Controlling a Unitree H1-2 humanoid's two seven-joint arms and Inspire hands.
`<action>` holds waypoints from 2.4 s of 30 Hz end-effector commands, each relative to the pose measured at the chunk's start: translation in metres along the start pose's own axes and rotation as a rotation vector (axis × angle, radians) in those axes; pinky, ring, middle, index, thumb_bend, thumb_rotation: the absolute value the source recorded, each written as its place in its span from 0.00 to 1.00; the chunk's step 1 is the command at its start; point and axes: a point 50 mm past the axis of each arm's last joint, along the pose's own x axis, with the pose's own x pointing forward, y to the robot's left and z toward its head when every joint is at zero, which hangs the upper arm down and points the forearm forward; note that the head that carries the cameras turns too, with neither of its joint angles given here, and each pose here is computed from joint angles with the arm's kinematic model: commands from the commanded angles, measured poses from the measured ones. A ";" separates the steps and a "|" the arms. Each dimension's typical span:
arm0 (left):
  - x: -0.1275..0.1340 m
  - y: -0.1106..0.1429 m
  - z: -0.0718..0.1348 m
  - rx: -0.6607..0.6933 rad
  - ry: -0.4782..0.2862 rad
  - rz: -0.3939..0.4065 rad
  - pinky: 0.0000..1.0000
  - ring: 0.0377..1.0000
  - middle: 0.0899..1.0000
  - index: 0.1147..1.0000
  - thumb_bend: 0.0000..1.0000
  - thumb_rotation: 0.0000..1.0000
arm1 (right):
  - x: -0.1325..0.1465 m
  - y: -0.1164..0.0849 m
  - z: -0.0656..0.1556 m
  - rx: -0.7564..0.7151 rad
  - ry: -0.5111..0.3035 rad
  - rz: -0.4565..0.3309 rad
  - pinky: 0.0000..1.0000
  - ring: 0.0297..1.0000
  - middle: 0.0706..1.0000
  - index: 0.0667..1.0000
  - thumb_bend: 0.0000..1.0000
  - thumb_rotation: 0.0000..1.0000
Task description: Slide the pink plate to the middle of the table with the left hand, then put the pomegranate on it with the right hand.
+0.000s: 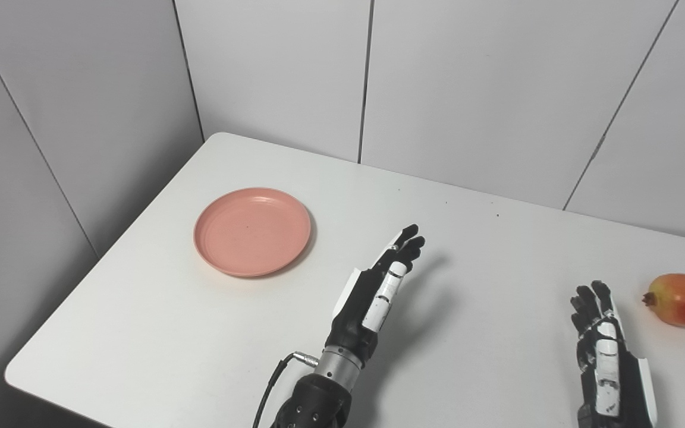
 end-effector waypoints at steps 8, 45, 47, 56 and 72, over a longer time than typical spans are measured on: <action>0.025 0.022 0.033 0.075 -0.194 0.059 0.92 0.89 0.87 0.84 0.57 1.00 | -0.005 0.000 0.000 -0.006 -0.024 -0.002 1.00 0.95 0.94 0.96 0.41 0.97; 0.060 0.115 0.064 0.110 -0.205 0.279 0.91 0.87 0.85 0.83 0.63 1.00 | -0.004 0.004 0.001 -0.013 -0.031 -0.009 0.99 0.94 0.93 0.94 0.41 0.92; 0.064 0.126 0.064 0.110 -0.193 0.283 0.93 0.88 0.86 0.85 0.64 1.00 | -0.004 0.005 0.001 -0.015 -0.031 -0.011 0.99 0.94 0.93 0.94 0.41 0.92; 0.084 0.155 0.067 0.114 -0.174 0.333 0.89 0.85 0.83 0.83 0.67 1.00 | -0.002 0.005 -0.001 -0.016 -0.035 -0.012 0.98 0.94 0.93 0.94 0.39 0.91; 0.088 0.209 0.066 0.261 -0.125 0.384 0.87 0.82 0.79 0.79 0.73 1.00 | -0.003 0.008 -0.002 -0.015 -0.031 -0.016 0.99 0.95 0.93 0.95 0.39 0.91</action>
